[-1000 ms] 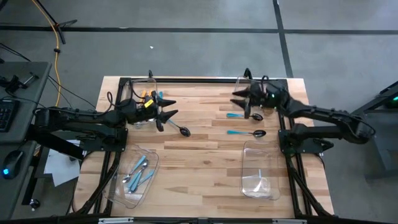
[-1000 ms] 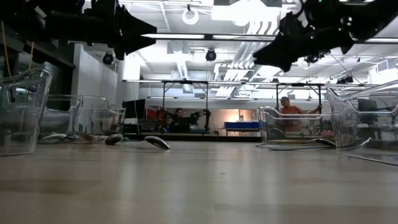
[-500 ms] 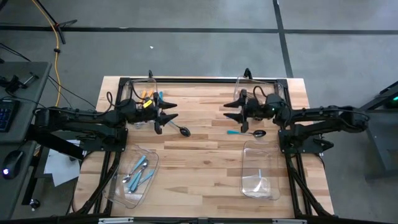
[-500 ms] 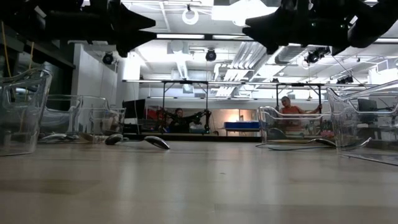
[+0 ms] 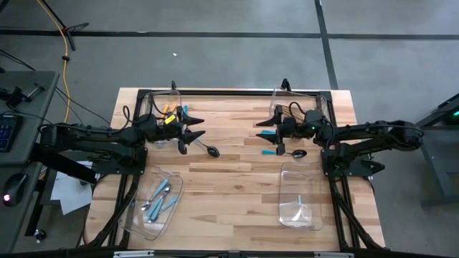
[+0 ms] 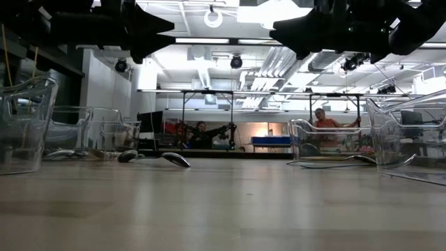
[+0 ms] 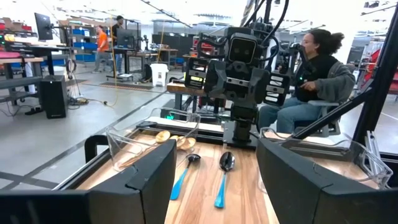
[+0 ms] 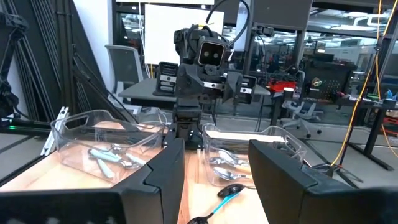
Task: Sort silverware by color (type)
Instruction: Put the blue spoon into the bottom right transparent bin
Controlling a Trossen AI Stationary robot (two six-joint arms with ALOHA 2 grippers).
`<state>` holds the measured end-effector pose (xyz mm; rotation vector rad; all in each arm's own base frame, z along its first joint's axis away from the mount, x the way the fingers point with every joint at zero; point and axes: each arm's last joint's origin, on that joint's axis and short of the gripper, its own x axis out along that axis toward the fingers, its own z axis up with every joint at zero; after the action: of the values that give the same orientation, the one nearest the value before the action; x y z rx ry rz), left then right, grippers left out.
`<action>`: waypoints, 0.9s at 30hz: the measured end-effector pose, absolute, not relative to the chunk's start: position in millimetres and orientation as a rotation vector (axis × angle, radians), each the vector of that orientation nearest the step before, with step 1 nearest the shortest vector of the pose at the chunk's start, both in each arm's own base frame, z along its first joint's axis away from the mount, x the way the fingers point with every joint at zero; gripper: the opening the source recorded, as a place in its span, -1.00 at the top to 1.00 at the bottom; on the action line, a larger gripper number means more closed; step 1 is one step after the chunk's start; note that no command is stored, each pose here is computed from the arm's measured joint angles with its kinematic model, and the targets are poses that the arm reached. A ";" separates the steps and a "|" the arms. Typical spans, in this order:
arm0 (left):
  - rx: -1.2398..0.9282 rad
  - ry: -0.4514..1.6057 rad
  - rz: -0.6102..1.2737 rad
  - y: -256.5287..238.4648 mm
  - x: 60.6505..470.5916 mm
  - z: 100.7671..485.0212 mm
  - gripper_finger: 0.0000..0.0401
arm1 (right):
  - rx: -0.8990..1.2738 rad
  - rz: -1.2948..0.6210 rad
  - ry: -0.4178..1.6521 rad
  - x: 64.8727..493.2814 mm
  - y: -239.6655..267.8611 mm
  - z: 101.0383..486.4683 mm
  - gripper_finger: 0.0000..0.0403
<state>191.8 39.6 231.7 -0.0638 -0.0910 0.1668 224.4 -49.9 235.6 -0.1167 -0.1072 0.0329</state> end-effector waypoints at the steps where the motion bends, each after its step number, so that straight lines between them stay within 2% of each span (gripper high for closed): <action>1: -0.064 -0.091 0.167 39.7 191.8 231.7 -0.05 | -0.117 0.033 -0.107 224.4 -49.9 235.6 0.20; 14: -0.042 -0.089 0.179 40.0 191.8 231.7 -0.05 | -0.113 0.034 -0.095 224.5 -49.8 234.4 0.20; 19: -0.150 -0.071 0.199 41.9 197.2 235.9 -0.05 | -0.106 0.035 -0.095 224.5 -49.8 234.4 0.20; 23: -0.131 0.122 0.203 44.7 211.8 249.2 -0.05 | -0.105 0.037 -0.095 224.5 -49.7 234.4 0.20; 27: -0.082 0.464 0.199 48.1 227.8 257.6 -0.05 | -0.105 0.038 -0.092 224.5 -49.7 234.1 0.20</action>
<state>227.8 48.1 257.6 -0.0822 0.4636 0.1993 224.5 -49.7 234.1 -0.1046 -0.0917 0.0380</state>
